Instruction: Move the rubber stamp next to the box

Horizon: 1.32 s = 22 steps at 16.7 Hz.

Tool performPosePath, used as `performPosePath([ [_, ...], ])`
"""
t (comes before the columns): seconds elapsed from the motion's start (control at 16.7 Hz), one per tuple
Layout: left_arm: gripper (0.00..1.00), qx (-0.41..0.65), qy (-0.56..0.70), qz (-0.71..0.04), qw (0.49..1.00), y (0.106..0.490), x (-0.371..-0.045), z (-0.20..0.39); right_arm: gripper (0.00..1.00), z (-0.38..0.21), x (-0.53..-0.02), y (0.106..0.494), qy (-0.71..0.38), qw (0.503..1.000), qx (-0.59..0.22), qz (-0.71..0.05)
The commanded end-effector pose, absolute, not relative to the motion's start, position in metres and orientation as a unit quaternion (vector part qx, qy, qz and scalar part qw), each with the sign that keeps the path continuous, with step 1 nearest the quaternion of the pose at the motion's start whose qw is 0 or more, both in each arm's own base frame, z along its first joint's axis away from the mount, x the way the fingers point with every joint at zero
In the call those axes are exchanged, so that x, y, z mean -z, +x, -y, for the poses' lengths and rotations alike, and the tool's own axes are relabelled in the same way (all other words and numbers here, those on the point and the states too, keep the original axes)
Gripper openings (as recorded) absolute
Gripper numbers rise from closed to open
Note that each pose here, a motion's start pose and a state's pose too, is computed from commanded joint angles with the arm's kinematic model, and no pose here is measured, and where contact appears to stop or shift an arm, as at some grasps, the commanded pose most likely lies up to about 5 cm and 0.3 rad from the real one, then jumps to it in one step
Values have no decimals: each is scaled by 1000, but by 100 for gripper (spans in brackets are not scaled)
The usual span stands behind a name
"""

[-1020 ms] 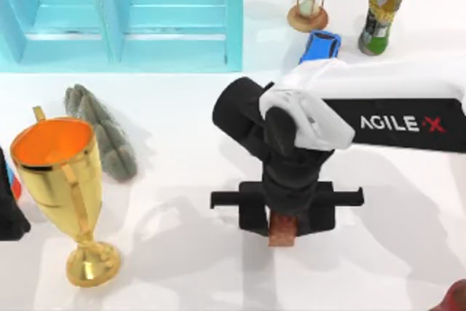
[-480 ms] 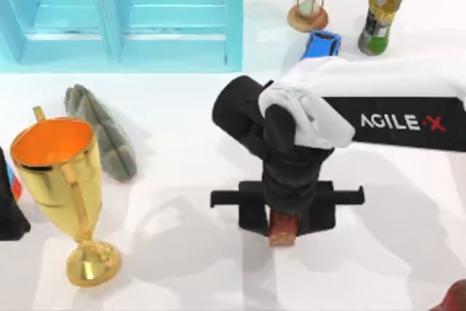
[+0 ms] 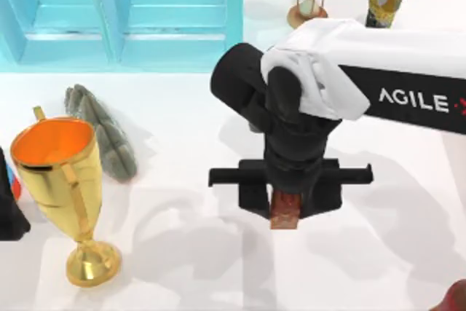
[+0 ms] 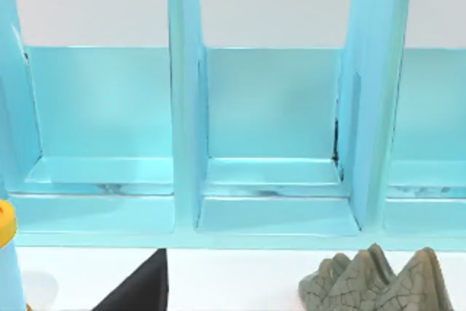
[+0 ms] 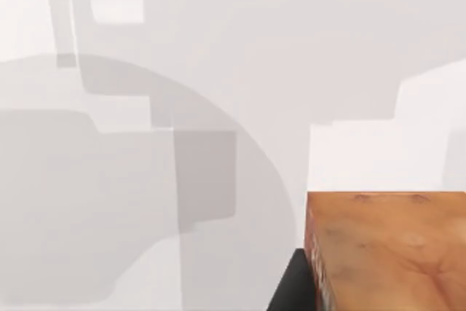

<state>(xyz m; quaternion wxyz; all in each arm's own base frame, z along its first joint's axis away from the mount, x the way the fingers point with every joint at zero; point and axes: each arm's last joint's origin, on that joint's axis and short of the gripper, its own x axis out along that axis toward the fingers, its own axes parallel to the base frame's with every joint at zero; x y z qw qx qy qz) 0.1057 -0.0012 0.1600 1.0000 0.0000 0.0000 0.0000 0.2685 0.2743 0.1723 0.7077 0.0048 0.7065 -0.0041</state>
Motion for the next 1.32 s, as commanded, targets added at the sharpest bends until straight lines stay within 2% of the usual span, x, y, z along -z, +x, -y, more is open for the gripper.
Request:
performPosePath([
  [0.24, 100, 0, 0, 0, 1000, 106, -160, 1, 0, -274, -170, 269, 4, 706, 5, -708],
  [0.42, 100, 0, 0, 0, 1000, 106, -160, 1, 0, -256, -179, 284, 4, 705, 6, -709],
  [0.84, 100, 0, 0, 0, 1000, 106, -160, 1, 0, -123, -229, 346, 3, 703, 6, -711],
  [1.08, 100, 0, 0, 0, 1000, 106, -160, 1, 0, -50, -257, 351, 4, 705, 4, -709],
  [1.32, 100, 0, 0, 0, 1000, 106, -160, 1, 0, -34, -265, 349, 4, 708, 3, -707],
])
